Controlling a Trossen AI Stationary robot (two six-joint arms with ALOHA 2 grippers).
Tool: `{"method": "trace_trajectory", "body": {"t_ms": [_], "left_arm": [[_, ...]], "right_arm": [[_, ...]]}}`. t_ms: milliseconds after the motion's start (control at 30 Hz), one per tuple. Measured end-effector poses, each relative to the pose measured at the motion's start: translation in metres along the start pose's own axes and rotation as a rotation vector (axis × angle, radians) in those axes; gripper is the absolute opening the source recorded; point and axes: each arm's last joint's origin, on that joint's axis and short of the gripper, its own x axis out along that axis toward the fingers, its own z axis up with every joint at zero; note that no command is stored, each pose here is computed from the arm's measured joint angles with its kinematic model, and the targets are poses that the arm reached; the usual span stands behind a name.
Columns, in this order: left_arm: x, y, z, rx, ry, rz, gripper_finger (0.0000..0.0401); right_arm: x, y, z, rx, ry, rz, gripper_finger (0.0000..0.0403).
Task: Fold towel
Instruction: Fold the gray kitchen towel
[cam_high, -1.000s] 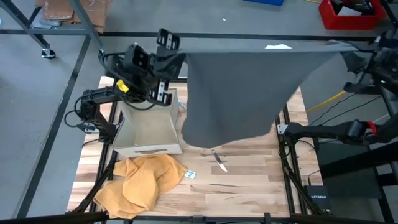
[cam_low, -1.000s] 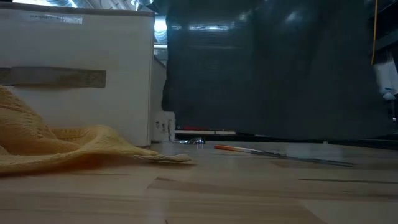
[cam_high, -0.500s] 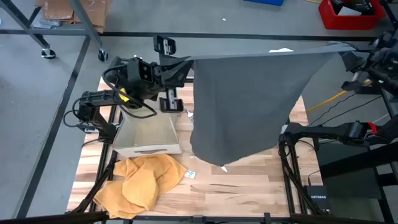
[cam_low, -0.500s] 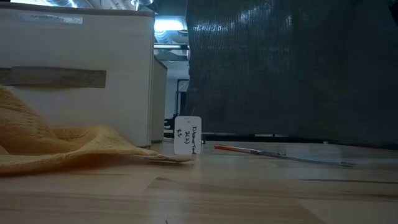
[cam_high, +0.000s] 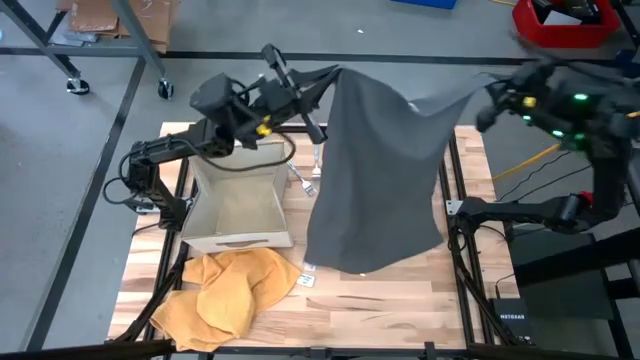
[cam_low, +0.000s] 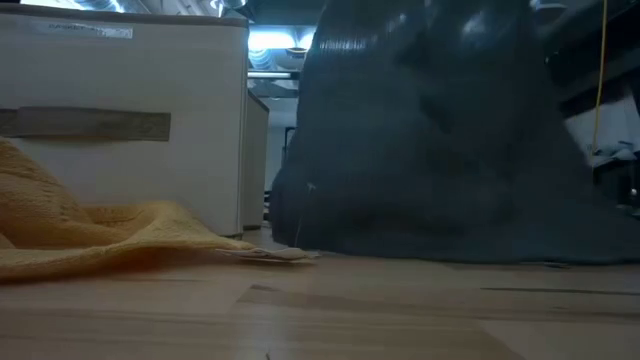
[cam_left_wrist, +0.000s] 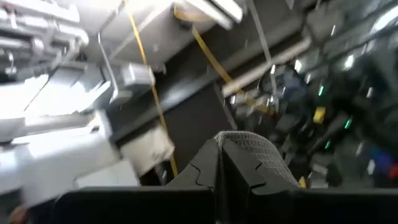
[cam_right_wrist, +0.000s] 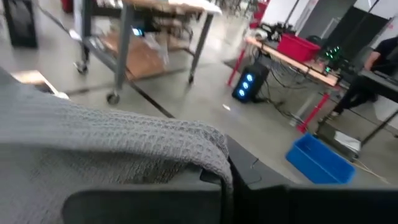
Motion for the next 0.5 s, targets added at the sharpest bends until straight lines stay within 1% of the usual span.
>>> {"method": "trace_trajectory", "body": {"t_ms": [100, 167, 233, 300, 400, 500], "left_arm": [[0.003, 0.006, -0.017, 0.028, 0.123, 0.004, 0.0000], [0.005, 0.010, -0.027, 0.050, 0.197, 0.012, 0.0000], [0.006, 0.016, -0.036, 0.068, 0.254, 0.024, 0.0000], [0.007, 0.023, -0.044, 0.066, 0.295, 0.038, 0.0000], [0.008, 0.032, -0.055, 0.041, 0.351, 0.057, 0.0000], [0.007, 0.035, -0.065, 0.009, 0.433, 0.049, 0.0000]], "right_arm": [[0.022, 0.008, -0.008, -0.047, 0.065, -0.039, 0.0000], [0.034, 0.012, -0.015, -0.100, 0.123, -0.094, 0.0000], [0.043, 0.015, -0.021, -0.146, 0.181, -0.156, 0.0000], [0.049, 0.017, -0.025, -0.171, 0.217, -0.192, 0.0000], [0.056, 0.021, -0.031, -0.187, 0.247, -0.188, 0.0000], [0.059, 0.023, -0.035, -0.201, 0.275, -0.176, 0.0000]]}}
